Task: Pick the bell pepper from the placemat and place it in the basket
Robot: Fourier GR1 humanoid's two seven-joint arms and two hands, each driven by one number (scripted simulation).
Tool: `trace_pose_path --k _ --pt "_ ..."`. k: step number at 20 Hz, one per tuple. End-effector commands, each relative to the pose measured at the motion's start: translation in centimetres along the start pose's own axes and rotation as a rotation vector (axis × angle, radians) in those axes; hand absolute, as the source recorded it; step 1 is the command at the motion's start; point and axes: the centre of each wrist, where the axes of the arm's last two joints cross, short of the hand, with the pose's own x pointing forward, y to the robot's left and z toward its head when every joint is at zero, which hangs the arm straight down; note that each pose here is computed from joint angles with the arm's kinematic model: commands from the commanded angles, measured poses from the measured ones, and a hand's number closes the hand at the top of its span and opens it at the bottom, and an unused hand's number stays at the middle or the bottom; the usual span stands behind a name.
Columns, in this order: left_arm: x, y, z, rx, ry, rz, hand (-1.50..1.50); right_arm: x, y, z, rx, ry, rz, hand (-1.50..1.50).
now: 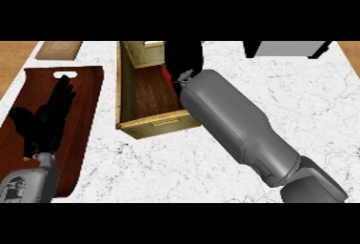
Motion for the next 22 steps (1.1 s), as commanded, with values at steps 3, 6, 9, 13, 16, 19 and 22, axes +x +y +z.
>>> trace_pose_path --k 3,6,9,13,16,19,22 --pt "-0.1 1.9 -0.3 0.006 -0.004 0.016 0.00 -0.2 -0.5 0.4 -0.053 0.046 -0.090 -1.50" --pt "-0.1 0.9 -1.2 0.011 0.008 0.004 0.00 -0.7 0.3 0.8 -0.119 0.008 -0.235 -1.50" --pt "0.5 0.6 -1.7 0.009 -0.012 -0.002 0.00 0.0 -2.1 1.4 -0.181 -0.009 -0.346 -1.50" --pt "1.1 0.4 -1.0 -0.004 -0.009 -0.007 0.00 -0.8 -3.9 1.7 -0.270 0.028 -0.564 -1.50" --pt "0.1 0.9 -0.6 0.007 0.000 0.007 0.00 -2.0 -5.8 1.8 -0.305 0.089 -0.738 -1.50" --pt "0.1 1.0 -0.5 0.023 0.006 0.004 0.00 -4.2 -8.4 2.6 -0.295 0.121 -0.796 -1.50" --pt "0.5 2.2 -0.6 0.035 0.006 -0.006 0.00 -8.1 -5.5 3.1 -0.327 0.188 -0.878 -1.50"
